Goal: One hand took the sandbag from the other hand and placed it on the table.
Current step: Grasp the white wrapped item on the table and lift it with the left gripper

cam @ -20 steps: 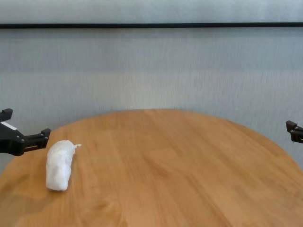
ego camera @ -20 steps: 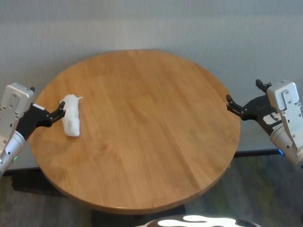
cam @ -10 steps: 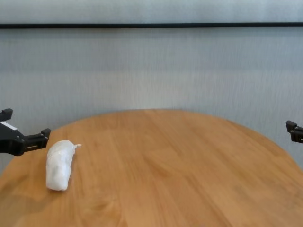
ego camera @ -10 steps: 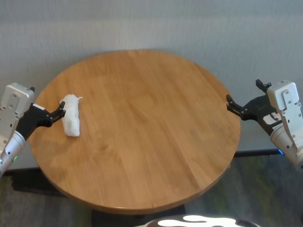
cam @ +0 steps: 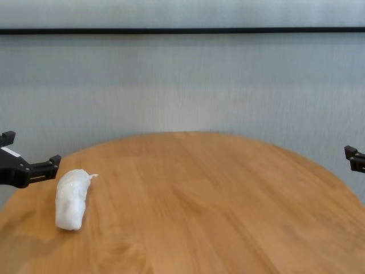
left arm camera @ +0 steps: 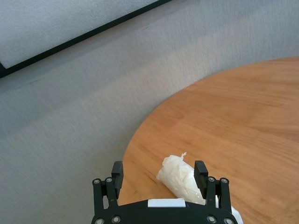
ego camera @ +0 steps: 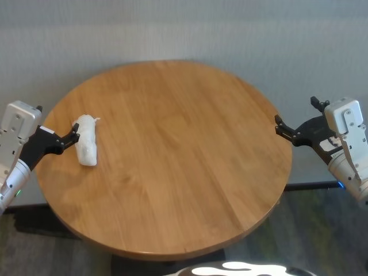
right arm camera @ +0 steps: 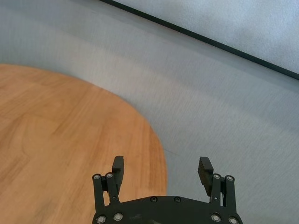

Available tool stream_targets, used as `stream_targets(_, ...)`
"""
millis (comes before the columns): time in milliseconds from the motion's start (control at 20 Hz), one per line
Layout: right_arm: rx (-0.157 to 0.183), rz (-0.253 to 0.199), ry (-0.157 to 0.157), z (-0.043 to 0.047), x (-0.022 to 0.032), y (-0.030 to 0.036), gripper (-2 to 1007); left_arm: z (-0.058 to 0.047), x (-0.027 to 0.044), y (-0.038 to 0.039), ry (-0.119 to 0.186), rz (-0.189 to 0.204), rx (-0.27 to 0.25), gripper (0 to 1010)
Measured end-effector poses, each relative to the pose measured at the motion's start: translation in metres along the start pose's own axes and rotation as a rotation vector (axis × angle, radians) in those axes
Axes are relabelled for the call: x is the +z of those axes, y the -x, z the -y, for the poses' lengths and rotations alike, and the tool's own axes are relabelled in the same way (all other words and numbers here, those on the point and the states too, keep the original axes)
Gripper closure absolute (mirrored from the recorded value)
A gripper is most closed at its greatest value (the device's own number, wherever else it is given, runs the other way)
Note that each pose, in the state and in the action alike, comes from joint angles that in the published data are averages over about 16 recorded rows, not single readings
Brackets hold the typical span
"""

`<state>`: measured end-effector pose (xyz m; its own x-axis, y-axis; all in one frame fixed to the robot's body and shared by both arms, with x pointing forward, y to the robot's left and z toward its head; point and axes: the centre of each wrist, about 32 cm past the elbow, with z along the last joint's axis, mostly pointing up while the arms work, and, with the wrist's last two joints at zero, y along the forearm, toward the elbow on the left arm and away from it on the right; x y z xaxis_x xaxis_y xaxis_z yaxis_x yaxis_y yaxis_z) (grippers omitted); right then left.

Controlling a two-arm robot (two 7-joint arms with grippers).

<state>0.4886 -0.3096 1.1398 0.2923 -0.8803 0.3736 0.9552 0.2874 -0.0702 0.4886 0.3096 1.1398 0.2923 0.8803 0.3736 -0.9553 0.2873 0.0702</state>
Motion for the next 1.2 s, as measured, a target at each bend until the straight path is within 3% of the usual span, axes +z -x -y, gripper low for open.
stream_targets(950, 0.0, 0.0, 0.0, 0.0, 0.0, 0.0, 4, -0.0001, -0.0005, 0.0005, -0.004, -0.002, -0.007, 10)
stream_targets(1200, 0.0, 0.0, 0.0, 0.0, 0.0, 0.0, 4, 0.0009, 0.0017, -0.0003, -0.019, -0.033, -0.021, 10)
